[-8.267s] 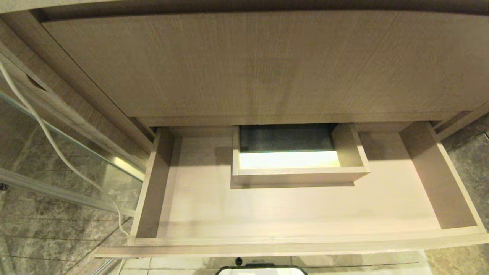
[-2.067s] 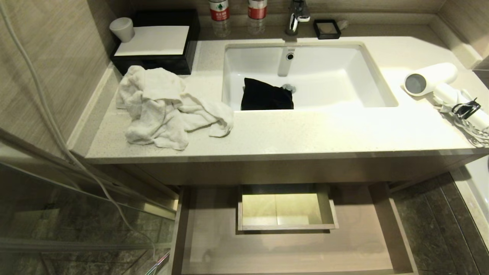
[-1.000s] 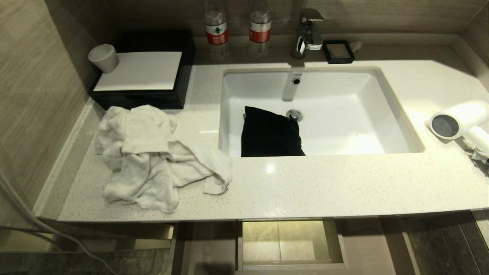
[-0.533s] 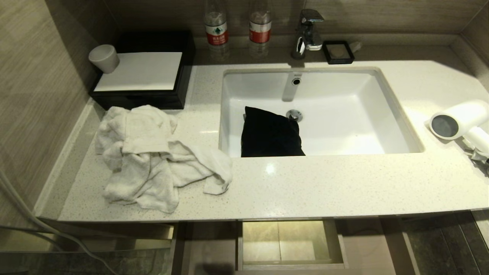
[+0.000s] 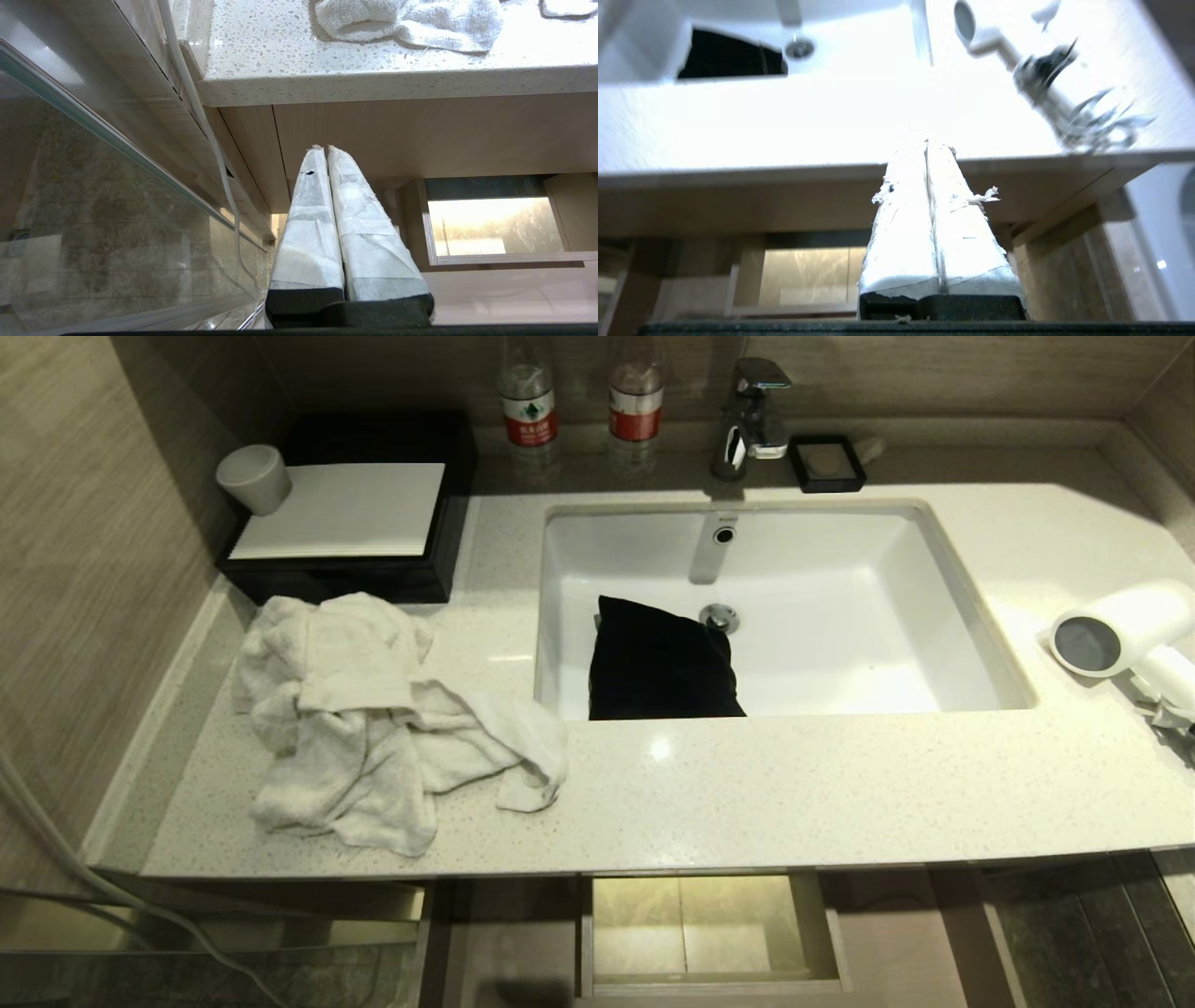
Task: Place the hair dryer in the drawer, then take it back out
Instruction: Pick up the hairdryer
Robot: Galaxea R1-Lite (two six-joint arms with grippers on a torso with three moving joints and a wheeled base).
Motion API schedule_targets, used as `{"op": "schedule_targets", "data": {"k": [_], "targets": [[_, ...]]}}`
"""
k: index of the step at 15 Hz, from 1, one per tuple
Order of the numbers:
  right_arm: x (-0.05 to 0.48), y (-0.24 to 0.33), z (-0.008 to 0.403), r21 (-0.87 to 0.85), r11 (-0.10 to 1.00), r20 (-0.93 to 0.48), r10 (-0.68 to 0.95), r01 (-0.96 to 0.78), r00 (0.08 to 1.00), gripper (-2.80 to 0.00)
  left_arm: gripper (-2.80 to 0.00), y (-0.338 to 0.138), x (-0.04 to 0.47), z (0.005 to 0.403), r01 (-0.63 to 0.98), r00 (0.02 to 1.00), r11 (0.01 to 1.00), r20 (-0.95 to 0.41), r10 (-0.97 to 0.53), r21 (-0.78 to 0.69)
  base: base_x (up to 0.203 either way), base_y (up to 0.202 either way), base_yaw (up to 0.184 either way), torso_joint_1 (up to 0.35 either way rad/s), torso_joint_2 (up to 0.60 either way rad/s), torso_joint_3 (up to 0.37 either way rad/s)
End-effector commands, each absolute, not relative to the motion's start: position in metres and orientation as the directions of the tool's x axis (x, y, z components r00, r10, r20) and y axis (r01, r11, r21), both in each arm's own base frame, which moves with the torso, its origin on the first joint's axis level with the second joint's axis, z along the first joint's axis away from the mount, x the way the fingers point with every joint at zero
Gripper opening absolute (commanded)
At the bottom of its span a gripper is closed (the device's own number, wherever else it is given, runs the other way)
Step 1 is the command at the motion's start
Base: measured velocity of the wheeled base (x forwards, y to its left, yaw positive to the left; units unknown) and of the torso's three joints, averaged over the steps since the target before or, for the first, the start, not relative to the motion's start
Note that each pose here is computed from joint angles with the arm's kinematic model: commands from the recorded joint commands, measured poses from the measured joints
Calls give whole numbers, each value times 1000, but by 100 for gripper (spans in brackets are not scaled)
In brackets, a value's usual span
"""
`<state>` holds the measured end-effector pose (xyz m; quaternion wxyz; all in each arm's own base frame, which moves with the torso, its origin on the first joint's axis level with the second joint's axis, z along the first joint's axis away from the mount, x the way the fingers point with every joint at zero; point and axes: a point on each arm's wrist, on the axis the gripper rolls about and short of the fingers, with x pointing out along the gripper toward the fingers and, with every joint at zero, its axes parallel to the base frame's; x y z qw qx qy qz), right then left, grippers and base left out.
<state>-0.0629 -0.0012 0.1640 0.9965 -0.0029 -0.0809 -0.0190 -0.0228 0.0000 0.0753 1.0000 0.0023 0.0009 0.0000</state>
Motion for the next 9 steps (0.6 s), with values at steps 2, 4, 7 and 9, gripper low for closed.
{"op": "schedule_targets", "data": {"k": [2,4,7,9], "targets": [[-48,-1,239,-5,999,-12,-37,37,999,-280,-280,0,-23,75,0,1000,1000,-3,0,5,0,0,0,0,0,0],[-17,-1,275,-10,999,-123,-50,49,991,-280,-280,0,-23,75,0,1000,1000,-1,0,5,0,0,0,0,0,0],[25,-3,316,-70,991,-327,-130,113,936,-280,-280,0,-23,75,0,1000,1000,-2,0,5,0,0,0,0,0,0],[53,-5,324,-151,969,-457,-245,197,855,-280,-280,0,-23,75,0,1000,1000,-3,0,5,0,0,0,0,0,0]]}}
